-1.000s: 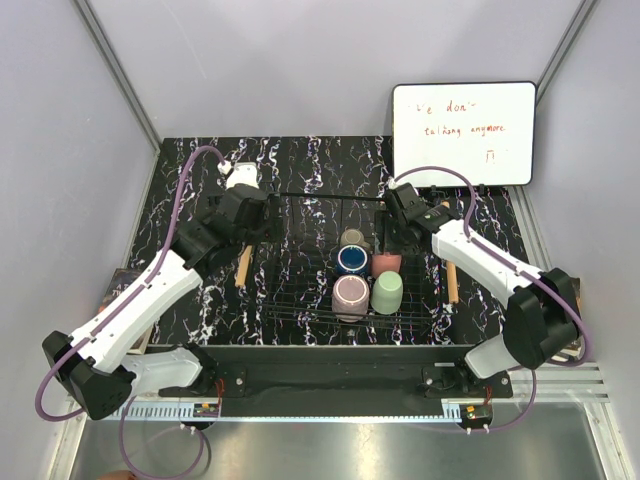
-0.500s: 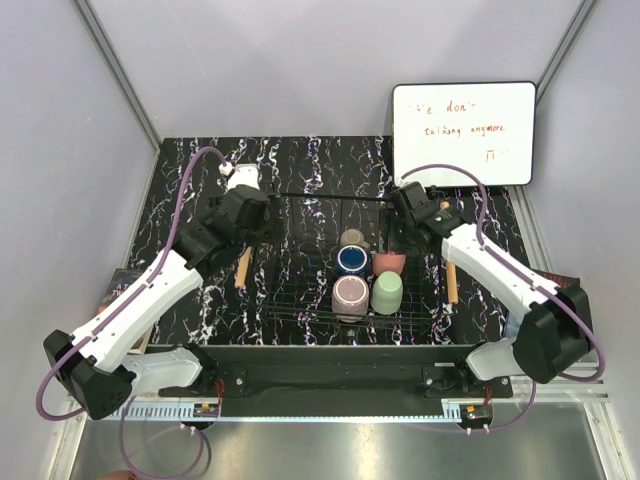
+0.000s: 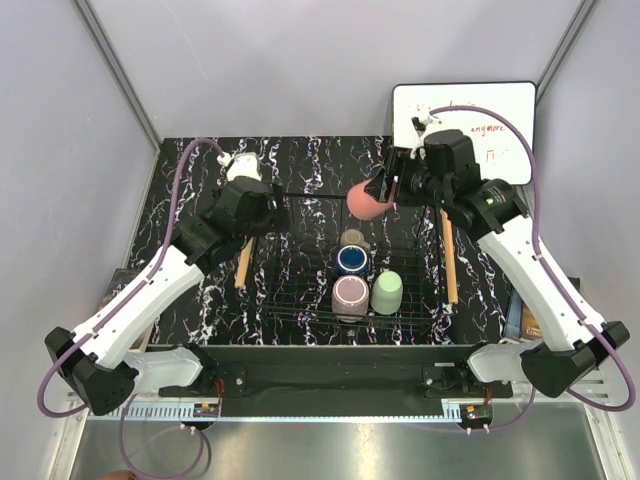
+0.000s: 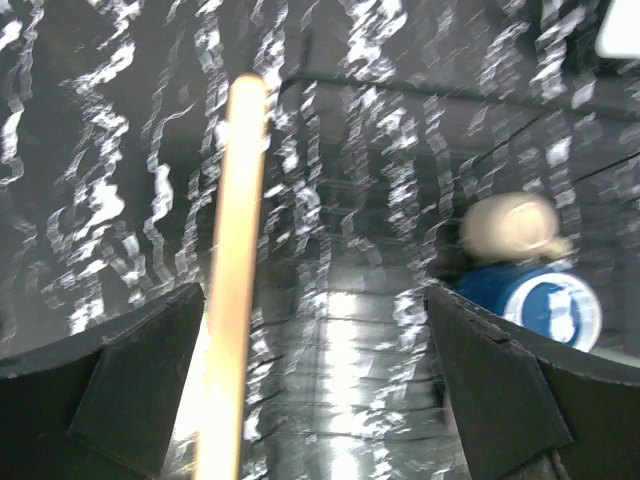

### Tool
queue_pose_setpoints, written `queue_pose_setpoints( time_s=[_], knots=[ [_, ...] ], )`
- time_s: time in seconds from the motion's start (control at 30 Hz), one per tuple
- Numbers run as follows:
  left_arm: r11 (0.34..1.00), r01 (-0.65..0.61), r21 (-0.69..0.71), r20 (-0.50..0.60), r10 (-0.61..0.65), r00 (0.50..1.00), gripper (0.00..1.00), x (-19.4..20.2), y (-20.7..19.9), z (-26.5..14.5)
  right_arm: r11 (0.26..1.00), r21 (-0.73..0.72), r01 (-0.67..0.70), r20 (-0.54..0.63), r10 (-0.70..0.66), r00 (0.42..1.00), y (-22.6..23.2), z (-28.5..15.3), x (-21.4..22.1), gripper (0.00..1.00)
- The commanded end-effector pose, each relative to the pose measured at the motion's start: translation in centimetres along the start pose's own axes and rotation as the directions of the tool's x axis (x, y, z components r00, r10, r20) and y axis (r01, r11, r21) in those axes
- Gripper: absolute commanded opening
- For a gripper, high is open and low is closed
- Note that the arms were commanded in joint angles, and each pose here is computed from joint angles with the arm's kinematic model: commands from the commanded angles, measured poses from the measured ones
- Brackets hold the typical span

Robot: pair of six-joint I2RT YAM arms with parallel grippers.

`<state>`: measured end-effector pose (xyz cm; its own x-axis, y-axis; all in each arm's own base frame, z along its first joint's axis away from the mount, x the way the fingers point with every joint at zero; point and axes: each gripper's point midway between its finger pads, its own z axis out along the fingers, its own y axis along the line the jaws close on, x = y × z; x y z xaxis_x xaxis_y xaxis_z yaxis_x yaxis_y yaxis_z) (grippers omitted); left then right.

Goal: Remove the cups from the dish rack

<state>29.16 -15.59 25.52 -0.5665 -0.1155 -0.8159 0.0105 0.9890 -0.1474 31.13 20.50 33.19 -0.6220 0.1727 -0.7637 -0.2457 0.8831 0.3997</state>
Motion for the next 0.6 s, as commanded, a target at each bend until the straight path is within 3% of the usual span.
queue_pose_setpoints(
  time_s=[0.0, 0.17, 0.2, 0.27, 0.3, 0.33, 0.4, 0.43, 0.47, 0.57],
  knots=[
    [0.968, 0.169, 0.185, 0.166, -0.200, 0.966, 0.99, -6.4, -3.7, -2.4, 0.957, -0.287, -0.039, 0.035, 0.051, 0.998, 6.2, -1.3, -2.4, 0.00],
    [0.848, 0.285, 0.447, 0.232, -0.418, 0.878, 0.99, -9.6, -6.4, -5.2, 0.870, -0.478, -0.119, 0.048, 0.162, 0.986, 9.2, -0.7, -3.7, 0.00],
    [0.821, 0.287, 0.493, 0.237, -0.444, 0.864, 0.99, -9.9, -6.7, -5.7, 0.837, -0.518, -0.179, -0.004, 0.207, 0.978, 9.2, -0.7, -3.0, 0.00],
    [0.740, 0.305, 0.600, 0.235, -0.528, 0.816, 0.99, -10.5, -6.8, -7.0, 0.769, -0.612, -0.186, 0.032, 0.259, 0.965, 9.9, -1.4, -4.7, 0.00],
    [0.710, 0.307, 0.634, 0.224, -0.548, 0.806, 0.99, -10.6, -6.9, -7.3, 0.717, -0.636, -0.285, -0.050, 0.330, 0.943, 8.9, -1.3, -3.9, 0.00],
    [0.660, 0.314, 0.683, 0.196, -0.579, 0.791, 0.99, -10.5, -6.8, -7.6, 0.646, -0.726, -0.235, 0.013, 0.354, 0.935, 9.6, -2.7, -5.8, 0.00],
    [0.614, 0.320, 0.721, 0.159, -0.596, 0.787, 0.99, -10.2, -6.9, -7.7, 0.549, -0.750, -0.368, -0.109, 0.446, 0.888, 8.5, -2.3, -4.7, 0.00],
    [0.575, 0.321, 0.752, 0.127, -0.604, 0.786, 0.99, -9.9, -7.1, -7.9, 0.505, -0.799, -0.327, -0.074, 0.456, 0.887, 8.4, -3.1, -5.8, 0.00],
    [0.558, 0.318, 0.767, 0.112, -0.604, 0.789, 0.99, -9.7, -7.3, -7.9, 0.459, -0.805, -0.376, -0.127, 0.485, 0.865, 8.5, -3.3, -5.6, 0.00],
    [0.486, 0.284, 0.826, 0.063, -0.580, 0.812, 0.89, -9.2, -8.9, -8.6, 0.400, -0.822, -0.404, -0.173, 0.501, 0.848, 8.4, -2.7, -4.8, 0.00]
  ],
)
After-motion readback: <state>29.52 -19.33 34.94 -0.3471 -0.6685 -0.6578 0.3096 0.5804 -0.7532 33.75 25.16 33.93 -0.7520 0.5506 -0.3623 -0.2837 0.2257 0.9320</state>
